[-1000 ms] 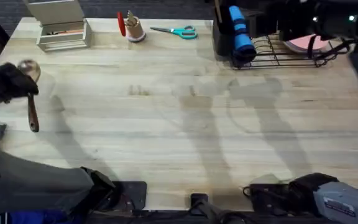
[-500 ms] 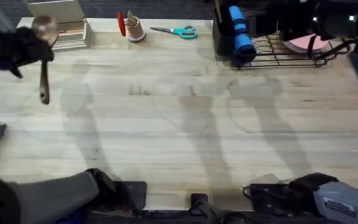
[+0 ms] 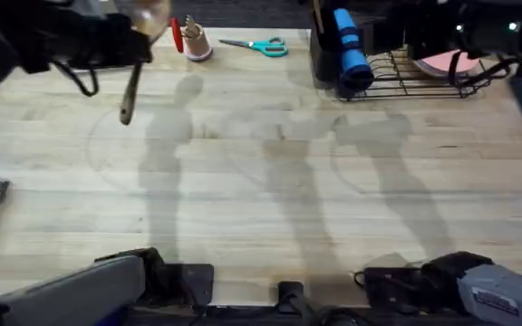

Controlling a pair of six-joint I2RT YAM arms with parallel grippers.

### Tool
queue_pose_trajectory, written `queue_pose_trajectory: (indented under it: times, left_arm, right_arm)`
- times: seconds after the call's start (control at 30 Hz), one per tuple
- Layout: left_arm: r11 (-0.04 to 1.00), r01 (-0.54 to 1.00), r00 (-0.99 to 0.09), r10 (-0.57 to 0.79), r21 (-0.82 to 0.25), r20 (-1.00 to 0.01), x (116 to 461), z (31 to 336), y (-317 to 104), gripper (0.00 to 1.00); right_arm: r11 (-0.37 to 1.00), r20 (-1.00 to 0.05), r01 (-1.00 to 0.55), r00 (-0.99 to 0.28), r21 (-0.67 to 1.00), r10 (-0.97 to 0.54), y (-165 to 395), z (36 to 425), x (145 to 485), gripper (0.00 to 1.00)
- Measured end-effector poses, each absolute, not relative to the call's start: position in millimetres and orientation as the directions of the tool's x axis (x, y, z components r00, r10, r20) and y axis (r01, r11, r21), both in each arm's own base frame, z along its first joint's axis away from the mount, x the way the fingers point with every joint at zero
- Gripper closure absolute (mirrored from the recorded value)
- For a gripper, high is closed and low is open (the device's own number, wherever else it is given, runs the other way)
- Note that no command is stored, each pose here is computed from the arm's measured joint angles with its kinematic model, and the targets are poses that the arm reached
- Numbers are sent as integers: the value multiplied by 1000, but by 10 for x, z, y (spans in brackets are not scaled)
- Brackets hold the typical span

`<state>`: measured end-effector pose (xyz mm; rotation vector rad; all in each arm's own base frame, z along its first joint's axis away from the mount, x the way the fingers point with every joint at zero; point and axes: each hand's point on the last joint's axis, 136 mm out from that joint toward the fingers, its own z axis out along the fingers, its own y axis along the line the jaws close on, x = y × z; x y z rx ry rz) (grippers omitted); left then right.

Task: Pick up the spoon on the table one by one and put them onto the rack

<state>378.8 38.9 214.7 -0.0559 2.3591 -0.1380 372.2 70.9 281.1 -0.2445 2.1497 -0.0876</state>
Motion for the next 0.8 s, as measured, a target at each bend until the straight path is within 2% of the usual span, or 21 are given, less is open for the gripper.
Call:
queue_pose_trajectory:
  times: [0.57, 0.8]
  left_arm:
    - [938, 289, -581, 15, -190, -814, 4015, 2535, -982, 957]
    - [919, 330, -521, -14, -217, -854, 4052, 2726, -1315, 957]
  right_arm:
    - [977, -812, -142, -545, -157, -210, 707, 2798, 3714, 9]
    - [977, -811, -142, -546, -157, -210, 707, 2797, 3713, 9]
